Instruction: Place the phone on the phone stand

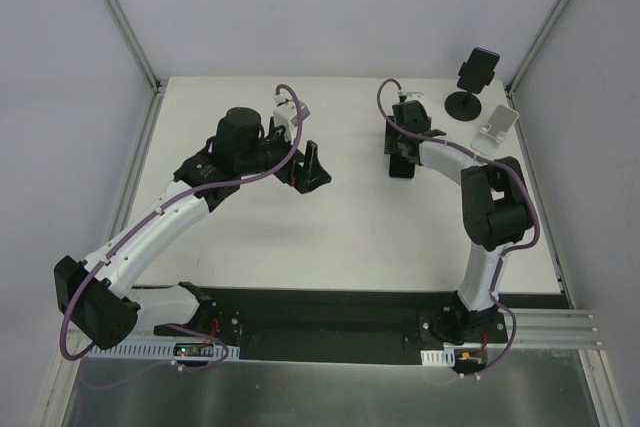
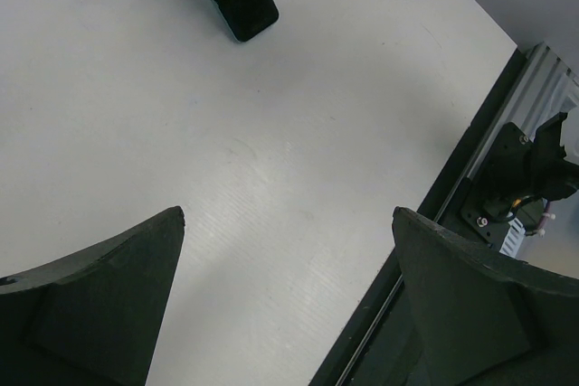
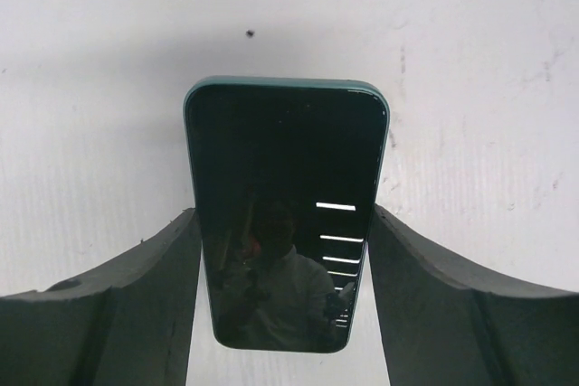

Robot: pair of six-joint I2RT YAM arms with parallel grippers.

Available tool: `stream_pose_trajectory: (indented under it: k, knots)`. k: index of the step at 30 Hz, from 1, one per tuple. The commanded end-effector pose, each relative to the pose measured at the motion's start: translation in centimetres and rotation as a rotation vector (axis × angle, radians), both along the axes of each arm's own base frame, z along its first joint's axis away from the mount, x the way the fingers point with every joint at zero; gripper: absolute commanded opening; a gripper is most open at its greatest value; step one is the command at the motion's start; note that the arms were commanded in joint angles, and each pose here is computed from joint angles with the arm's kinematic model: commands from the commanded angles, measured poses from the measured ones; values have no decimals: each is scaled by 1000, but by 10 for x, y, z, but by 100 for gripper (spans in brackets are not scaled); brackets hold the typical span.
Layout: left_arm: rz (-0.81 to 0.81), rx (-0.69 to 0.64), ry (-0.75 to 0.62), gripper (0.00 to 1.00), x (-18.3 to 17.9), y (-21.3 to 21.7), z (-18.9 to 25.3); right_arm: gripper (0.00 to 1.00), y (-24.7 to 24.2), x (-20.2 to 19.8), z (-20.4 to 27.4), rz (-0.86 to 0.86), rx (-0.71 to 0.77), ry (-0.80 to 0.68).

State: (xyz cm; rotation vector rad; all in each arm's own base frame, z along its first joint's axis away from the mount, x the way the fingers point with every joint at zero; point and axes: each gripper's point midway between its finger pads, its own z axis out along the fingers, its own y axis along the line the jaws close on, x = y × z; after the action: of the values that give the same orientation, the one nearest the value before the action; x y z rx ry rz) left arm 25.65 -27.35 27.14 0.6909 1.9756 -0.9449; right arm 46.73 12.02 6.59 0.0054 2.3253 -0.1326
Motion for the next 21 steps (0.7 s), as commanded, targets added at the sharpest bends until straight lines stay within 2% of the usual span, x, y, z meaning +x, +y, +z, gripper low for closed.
stream_pose_trajectory:
  k: [1, 6, 12, 21]
  knots:
    - [-10, -23, -32, 97, 1, -2, 9, 1, -10, 30, 53, -74, 93, -195]
    - [-12, -21, -28, 97, 2, -2, 8, 1, -18, 27, 58, -103, 94, -212]
    - [-11, -21, -25, 97, 2, -3, 7, 1, -50, 29, 79, -192, 79, -305]
    - [-11, -16, -19, 97, 3, -3, 4, 1, -145, 35, 124, -409, 11, -446]
